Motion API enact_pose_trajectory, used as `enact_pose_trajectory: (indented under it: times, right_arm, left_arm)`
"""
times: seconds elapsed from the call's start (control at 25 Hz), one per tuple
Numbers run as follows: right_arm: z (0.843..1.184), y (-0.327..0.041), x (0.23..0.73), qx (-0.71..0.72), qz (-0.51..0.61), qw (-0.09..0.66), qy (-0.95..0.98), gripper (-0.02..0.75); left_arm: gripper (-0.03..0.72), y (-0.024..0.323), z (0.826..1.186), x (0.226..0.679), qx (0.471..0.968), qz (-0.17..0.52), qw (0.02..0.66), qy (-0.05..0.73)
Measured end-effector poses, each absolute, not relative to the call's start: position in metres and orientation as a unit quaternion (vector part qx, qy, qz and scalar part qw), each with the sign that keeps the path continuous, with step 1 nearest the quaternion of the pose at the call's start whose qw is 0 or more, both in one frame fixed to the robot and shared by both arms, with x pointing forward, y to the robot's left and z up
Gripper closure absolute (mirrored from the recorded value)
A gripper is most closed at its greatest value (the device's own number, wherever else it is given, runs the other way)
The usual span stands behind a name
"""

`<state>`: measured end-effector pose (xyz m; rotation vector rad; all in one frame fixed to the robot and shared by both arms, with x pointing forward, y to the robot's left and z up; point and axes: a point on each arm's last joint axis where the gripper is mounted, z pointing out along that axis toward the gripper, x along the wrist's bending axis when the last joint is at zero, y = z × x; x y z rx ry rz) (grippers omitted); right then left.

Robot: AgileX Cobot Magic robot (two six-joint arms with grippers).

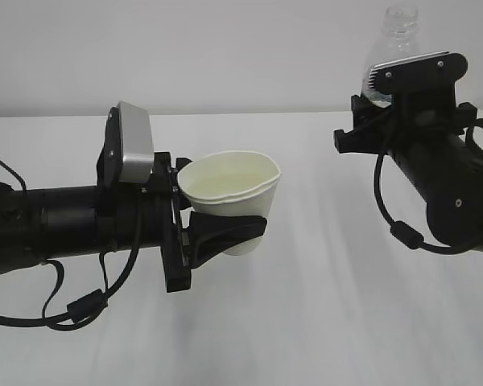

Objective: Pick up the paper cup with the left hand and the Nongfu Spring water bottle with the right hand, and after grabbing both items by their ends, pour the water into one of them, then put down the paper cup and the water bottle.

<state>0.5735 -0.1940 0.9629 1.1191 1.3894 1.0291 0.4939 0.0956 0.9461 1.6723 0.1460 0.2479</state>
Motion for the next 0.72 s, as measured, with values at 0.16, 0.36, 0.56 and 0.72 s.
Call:
enact_pose_trajectory:
  times: [0.16,0.36,0.56,0.72]
  right_arm:
    - [0.960,-0.194,0.574,0.480,0.437,0.503,0.570,0.265]
    - [0.959,-0.194,0.574,0.494,0.448,0.491,0.561,0.265]
    - [0.956,-0.194,0.572,0.498,0.443,0.484,0.567,0.265]
    - [0.947,-0.197,0.564,0.499,0.434,0.479,0.576,0.265]
  left_arm:
    - [0.270,0.096,0.945,0.494,0.744,0.111,0.655,0.067]
    - [0.270,0.096,0.944,0.495,0.746,0.113,0.653,0.070]
    - [0.270,0.096,0.944,0.495,0.747,0.114,0.651,0.073]
    - [0.270,0.096,0.944,0.496,0.747,0.114,0.650,0.073]
